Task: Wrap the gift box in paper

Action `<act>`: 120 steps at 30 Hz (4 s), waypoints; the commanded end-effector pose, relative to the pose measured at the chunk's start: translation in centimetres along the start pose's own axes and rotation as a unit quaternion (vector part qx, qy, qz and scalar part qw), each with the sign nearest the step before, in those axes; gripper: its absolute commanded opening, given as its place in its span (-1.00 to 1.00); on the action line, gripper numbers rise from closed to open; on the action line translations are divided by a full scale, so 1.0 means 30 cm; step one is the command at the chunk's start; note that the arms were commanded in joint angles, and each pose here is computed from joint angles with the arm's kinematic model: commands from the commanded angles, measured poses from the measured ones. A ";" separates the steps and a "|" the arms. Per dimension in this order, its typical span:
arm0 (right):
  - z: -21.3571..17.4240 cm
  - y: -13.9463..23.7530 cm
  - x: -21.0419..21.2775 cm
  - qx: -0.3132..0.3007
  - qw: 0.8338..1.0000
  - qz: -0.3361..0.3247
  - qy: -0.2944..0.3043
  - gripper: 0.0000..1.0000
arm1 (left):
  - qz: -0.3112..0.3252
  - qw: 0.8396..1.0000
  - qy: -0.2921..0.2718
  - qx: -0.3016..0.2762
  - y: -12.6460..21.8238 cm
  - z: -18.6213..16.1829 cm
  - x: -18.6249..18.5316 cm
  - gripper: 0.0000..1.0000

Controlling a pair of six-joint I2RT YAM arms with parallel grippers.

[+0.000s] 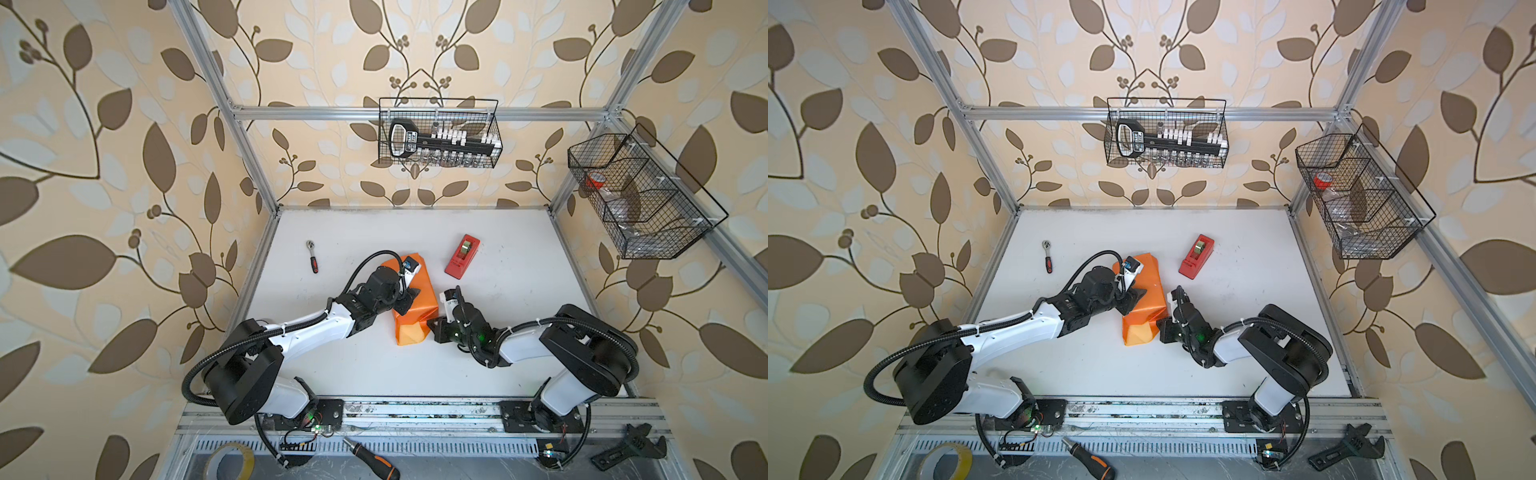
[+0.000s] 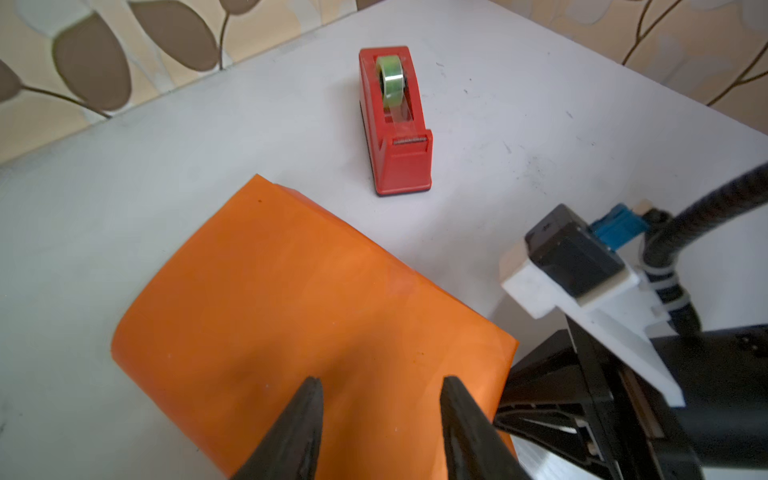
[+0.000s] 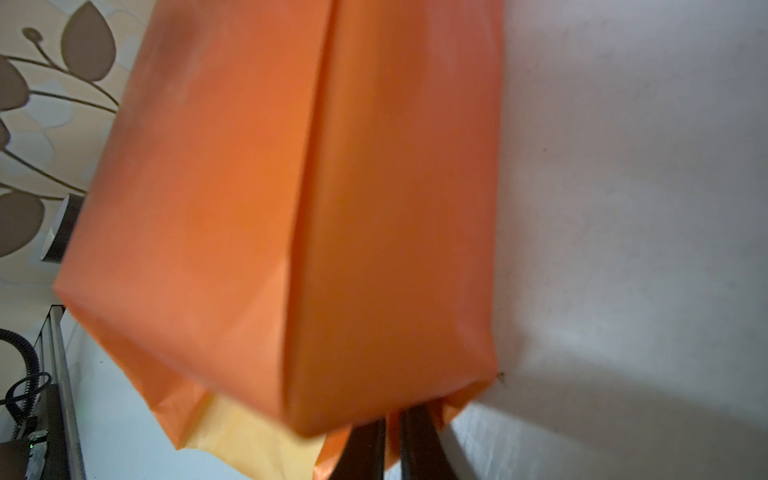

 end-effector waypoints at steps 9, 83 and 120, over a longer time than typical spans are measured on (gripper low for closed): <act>-0.122 0.018 -0.049 0.064 0.997 -0.032 -0.003 -0.77 | -0.011 0.998 0.039 0.057 -0.049 -0.125 0.009 -0.16; -0.077 0.035 -0.038 0.061 0.998 0.007 -0.033 -0.79 | 0.017 0.995 0.031 0.097 -0.061 -0.216 0.045 -0.34; 0.193 0.262 -0.048 -0.034 0.999 -0.014 0.020 0.05 | -0.025 0.994 0.110 0.004 0.062 0.067 -0.034 0.54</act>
Point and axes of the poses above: each gripper's point midway between its finger pads, its own y axis back along the fingers, its own x axis along the line the jaws close on, z = x × y, the point moved 5 cm from there along y, back along the fingers, and after that the axes turned 9 degrees about y, right-handed, at the moved point
